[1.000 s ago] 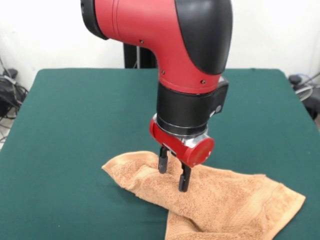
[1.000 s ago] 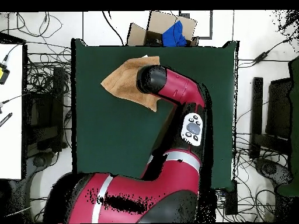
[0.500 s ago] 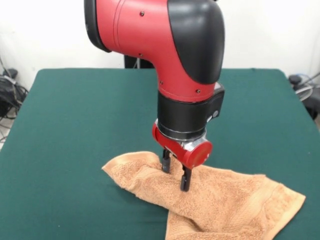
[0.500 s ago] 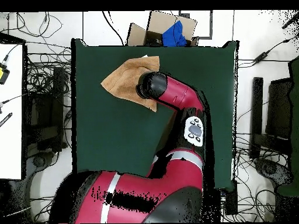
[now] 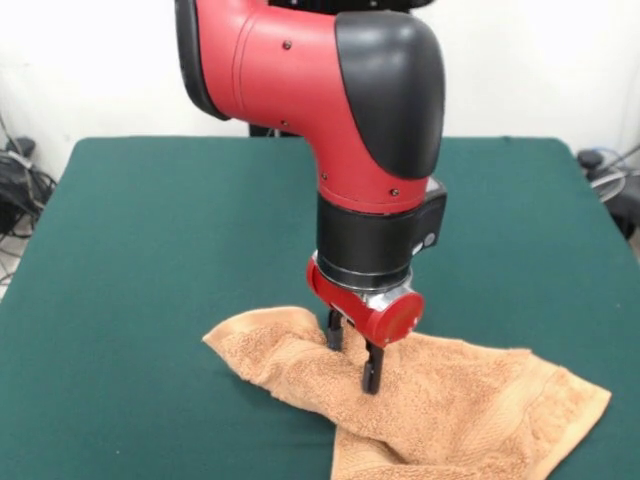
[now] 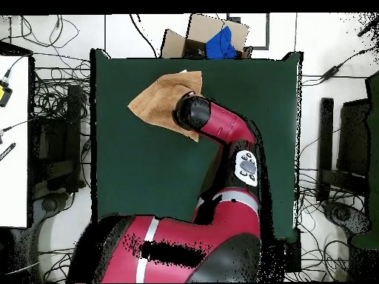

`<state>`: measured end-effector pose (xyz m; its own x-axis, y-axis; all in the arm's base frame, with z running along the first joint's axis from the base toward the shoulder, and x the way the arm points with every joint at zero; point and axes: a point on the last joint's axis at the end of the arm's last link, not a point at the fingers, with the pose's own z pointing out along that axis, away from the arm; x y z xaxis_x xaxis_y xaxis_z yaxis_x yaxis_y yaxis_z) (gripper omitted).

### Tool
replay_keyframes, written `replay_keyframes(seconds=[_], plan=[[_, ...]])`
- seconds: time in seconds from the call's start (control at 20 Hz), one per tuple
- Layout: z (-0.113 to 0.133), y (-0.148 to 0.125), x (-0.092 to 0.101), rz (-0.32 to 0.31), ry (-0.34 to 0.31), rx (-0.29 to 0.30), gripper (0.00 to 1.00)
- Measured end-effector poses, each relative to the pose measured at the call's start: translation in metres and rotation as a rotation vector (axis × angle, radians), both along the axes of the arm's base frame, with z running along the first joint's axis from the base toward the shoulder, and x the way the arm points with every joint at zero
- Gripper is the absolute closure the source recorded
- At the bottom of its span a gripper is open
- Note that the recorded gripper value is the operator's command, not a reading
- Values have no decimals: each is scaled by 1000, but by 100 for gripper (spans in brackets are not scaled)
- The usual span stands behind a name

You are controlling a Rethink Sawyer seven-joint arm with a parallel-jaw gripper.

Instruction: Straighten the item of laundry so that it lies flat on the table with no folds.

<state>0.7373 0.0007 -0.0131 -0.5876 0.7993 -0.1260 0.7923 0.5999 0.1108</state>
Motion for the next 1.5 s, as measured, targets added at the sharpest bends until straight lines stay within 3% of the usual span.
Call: replay_keyframes(seconds=[0.8, 1.2, 1.5], plan=[[-17, 9, -33, -38, 13, 54, 0], [-15, 14, -55, -50, 51, 81, 0], [-15, 20, -82, -57, 99, 95, 0]])
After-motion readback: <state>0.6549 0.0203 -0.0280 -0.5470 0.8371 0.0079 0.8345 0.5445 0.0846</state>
